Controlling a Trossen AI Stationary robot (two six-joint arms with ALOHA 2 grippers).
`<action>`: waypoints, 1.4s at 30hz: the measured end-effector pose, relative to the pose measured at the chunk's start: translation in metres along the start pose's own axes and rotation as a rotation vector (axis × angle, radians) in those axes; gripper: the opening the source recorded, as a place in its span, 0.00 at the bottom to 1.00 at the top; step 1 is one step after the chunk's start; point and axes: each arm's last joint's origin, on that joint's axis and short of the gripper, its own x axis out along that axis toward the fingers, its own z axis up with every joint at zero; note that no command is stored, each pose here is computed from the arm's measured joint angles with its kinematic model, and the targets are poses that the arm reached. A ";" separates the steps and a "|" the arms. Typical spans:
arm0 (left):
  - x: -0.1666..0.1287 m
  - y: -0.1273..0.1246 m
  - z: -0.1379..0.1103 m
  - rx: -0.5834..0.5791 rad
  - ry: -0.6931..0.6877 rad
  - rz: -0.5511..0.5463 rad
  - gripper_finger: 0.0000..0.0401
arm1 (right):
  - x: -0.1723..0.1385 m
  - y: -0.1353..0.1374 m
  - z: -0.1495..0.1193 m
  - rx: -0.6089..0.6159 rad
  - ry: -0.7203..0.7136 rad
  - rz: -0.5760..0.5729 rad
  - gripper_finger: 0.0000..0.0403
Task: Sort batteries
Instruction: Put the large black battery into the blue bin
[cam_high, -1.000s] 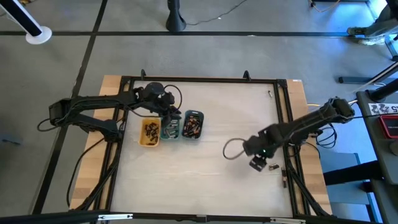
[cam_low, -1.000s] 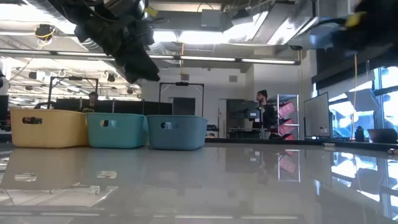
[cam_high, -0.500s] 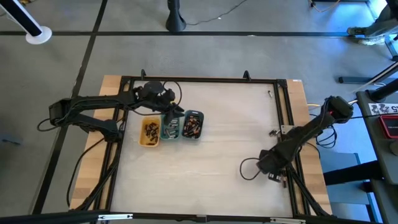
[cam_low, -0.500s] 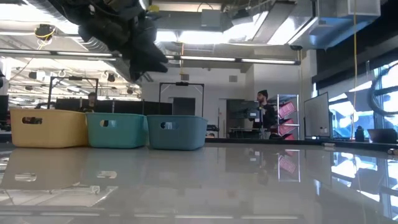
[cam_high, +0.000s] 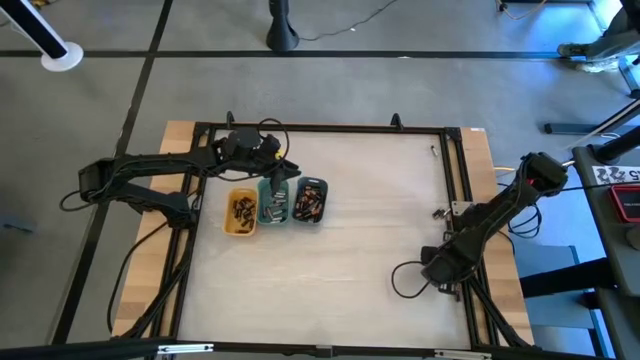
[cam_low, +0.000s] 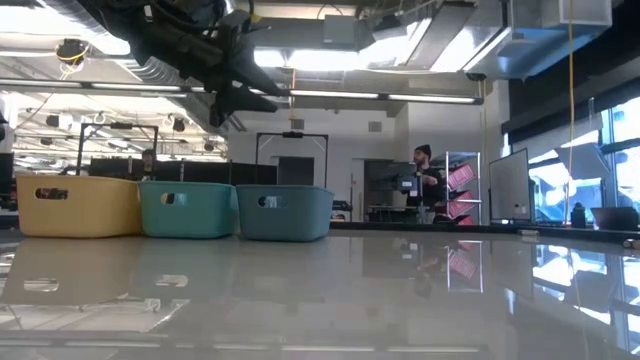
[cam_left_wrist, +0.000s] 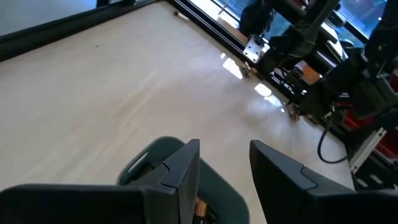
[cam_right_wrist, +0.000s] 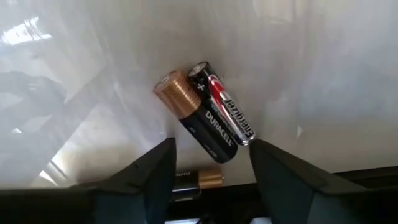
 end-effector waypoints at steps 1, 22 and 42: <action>0.000 0.000 0.000 -0.005 -0.002 0.004 0.32 | 0.000 0.000 0.000 -0.010 -0.005 -0.005 0.50; 0.000 0.001 -0.001 0.004 0.002 0.025 0.32 | -0.015 0.020 0.017 0.008 -0.158 0.134 0.22; 0.000 -0.002 -0.002 0.046 0.041 -0.063 0.32 | -0.037 0.009 0.060 0.260 -0.316 0.375 0.09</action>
